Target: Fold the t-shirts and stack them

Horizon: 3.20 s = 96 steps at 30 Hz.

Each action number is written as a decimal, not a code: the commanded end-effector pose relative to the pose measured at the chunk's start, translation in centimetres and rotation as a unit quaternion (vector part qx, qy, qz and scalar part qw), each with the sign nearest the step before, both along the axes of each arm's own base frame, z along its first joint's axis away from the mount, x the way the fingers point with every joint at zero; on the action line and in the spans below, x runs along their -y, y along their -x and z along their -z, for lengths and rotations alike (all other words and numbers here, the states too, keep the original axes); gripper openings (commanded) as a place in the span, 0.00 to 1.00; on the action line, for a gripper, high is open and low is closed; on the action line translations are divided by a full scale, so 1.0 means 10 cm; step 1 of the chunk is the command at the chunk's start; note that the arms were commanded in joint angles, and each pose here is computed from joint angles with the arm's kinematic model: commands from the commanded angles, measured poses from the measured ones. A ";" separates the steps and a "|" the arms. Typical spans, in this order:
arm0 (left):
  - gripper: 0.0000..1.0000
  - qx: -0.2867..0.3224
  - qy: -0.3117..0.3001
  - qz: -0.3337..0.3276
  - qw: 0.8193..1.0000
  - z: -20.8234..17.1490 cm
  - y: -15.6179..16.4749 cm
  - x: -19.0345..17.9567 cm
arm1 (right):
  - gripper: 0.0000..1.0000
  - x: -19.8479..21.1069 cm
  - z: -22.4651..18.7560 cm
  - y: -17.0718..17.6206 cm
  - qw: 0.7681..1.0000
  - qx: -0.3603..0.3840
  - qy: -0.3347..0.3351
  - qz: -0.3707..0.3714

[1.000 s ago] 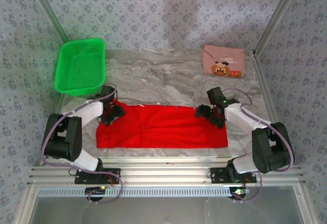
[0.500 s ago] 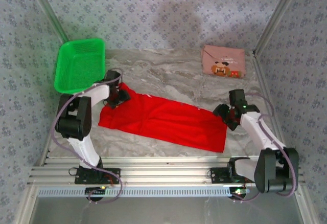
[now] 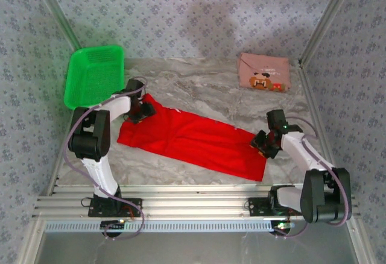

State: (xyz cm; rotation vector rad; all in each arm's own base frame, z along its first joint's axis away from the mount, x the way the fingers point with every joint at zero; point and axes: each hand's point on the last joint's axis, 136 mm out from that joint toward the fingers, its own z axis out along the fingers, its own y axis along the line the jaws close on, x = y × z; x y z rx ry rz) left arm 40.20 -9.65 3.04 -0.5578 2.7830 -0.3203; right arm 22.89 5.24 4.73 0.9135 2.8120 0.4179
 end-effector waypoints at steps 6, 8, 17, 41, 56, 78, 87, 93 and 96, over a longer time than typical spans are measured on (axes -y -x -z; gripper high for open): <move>0.61 -0.010 0.010 0.028 1.000 0.06 0.02 0.08 | 0.34 0.03 0.07 -0.02 0.995 -0.033 0.072 -0.053; 0.61 -0.008 0.009 0.032 0.999 0.04 0.01 0.08 | 0.32 0.07 0.07 -0.04 0.995 -0.029 0.084 -0.048; 0.61 -0.008 0.009 0.036 0.999 0.04 0.02 0.08 | 0.30 0.21 0.15 -0.04 0.990 -0.060 0.118 -0.047; 0.61 -0.005 0.001 0.048 0.999 0.02 0.02 0.07 | 0.00 0.40 0.17 -0.28 0.988 -0.050 0.143 -0.024; 0.60 -0.009 -0.004 0.052 0.999 0.06 0.04 0.06 | 0.00 0.32 -0.25 -0.04 0.997 0.007 0.075 -0.036; 0.60 -0.018 -0.011 0.058 0.998 0.07 -0.22 0.10 | 0.29 0.27 0.08 0.44 0.995 -0.070 0.058 -0.027; 0.61 -0.010 -0.008 0.072 0.997 0.05 -0.49 0.21 | 0.50 0.20 -0.43 0.32 0.999 0.009 0.026 0.019; 0.61 -0.007 -0.002 0.079 0.997 0.05 -0.53 0.29 | 0.48 0.19 -0.20 0.08 0.999 -0.035 0.023 -0.012; 0.61 -0.009 -0.004 0.085 0.996 0.07 -0.50 0.32 | 0.46 0.17 -0.10 -0.03 0.999 -0.033 0.008 -0.009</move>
